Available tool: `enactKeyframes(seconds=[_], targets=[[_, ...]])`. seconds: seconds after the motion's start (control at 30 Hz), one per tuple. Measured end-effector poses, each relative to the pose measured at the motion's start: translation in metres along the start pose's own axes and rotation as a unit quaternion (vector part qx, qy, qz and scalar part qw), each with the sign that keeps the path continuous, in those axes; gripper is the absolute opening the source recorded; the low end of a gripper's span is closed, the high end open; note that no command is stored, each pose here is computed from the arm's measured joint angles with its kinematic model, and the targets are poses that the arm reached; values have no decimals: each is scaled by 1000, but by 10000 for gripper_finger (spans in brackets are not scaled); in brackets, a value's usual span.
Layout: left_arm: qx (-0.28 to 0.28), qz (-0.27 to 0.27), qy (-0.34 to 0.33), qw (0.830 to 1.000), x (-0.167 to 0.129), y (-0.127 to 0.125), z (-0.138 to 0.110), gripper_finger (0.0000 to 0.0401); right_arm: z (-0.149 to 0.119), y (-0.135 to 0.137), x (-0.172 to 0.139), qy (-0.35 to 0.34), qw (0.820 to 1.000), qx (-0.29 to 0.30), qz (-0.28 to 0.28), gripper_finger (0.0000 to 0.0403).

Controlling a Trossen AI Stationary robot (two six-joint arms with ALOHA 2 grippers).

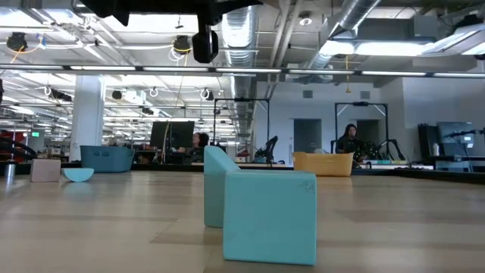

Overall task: Sort & place blocks by color
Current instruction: Put the bottom brown block into the orange bin

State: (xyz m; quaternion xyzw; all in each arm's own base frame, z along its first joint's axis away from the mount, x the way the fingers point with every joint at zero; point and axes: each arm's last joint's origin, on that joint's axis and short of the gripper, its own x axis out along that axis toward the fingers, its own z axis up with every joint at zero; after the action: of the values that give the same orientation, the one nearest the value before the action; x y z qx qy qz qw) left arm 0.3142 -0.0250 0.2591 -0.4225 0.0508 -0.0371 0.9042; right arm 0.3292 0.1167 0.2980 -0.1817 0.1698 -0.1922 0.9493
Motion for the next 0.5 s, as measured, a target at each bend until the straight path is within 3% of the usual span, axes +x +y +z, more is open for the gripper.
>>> enactKeyframes(seconds=[0.17, 0.3, 0.5], targets=[[7, 6, -5, 1000, -1, 8, 9, 15, -2, -5, 4, 9, 1000, -2, -25, 126], [6, 4, -7, 1000, -2, 17, 20, 18, -4, -17, 14, 20, 999, 0, -46, 122], [-30, 53, -74, 995, -12, 39, 52, 62, -13, -55, 44, 42, 996, -1, -73, 122]])
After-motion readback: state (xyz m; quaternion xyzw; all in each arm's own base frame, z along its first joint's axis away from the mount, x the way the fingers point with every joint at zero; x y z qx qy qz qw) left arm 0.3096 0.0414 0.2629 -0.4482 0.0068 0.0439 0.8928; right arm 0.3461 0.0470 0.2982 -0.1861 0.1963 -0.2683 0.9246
